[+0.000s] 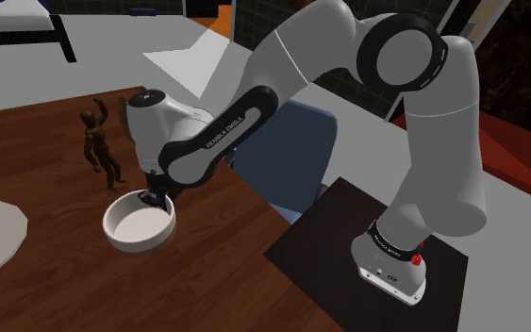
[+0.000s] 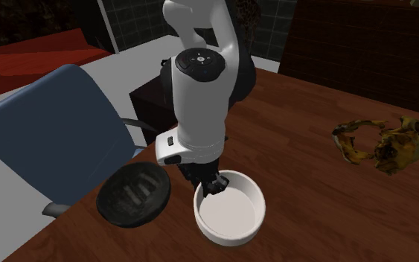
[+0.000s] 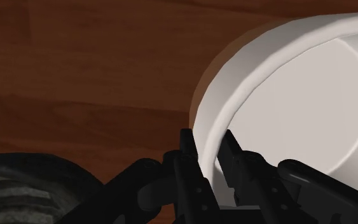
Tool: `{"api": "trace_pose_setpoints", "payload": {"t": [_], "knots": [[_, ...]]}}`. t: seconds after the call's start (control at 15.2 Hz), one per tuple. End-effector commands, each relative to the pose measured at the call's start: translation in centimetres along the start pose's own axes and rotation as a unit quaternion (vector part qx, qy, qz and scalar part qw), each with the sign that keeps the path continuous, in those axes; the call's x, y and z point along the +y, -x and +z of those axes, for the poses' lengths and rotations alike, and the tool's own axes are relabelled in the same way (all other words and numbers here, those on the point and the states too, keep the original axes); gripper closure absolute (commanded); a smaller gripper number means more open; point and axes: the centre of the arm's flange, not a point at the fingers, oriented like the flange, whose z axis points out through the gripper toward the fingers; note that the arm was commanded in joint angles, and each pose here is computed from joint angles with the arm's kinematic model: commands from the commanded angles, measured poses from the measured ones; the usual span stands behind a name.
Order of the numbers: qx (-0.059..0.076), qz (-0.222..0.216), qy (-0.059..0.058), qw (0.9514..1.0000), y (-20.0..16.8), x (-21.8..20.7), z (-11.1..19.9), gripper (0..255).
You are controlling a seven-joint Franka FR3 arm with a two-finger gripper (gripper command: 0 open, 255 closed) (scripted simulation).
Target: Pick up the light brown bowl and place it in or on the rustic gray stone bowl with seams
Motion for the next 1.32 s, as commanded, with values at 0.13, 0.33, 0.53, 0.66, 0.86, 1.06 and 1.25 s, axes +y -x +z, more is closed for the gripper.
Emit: {"api": "trace_pose_setpoints", "payload": {"t": [0.13,0.33,0.53,0.66,0.86,1.06,1.25], "knots": [[-0.001,0.000,0.000,1.0000,0.1,0.0,0.1,255],[-0.001,0.000,0.000,1.0000,0.1,0.0,0.1,255],[-0.001,0.000,0.000,1.0000,0.0,0.0,-1.5,255],[-0.001,0.000,0.000,1.0000,0.0,0.0,-2.6,255],[-0.001,0.000,0.000,1.0000,0.0,0.0,-4.1,255],[-0.001,0.000,0.000,1.0000,-0.1,0.0,-5.7,255],[-0.001,0.000,0.000,1.0000,-0.1,0.1,-7.3,255]]}}
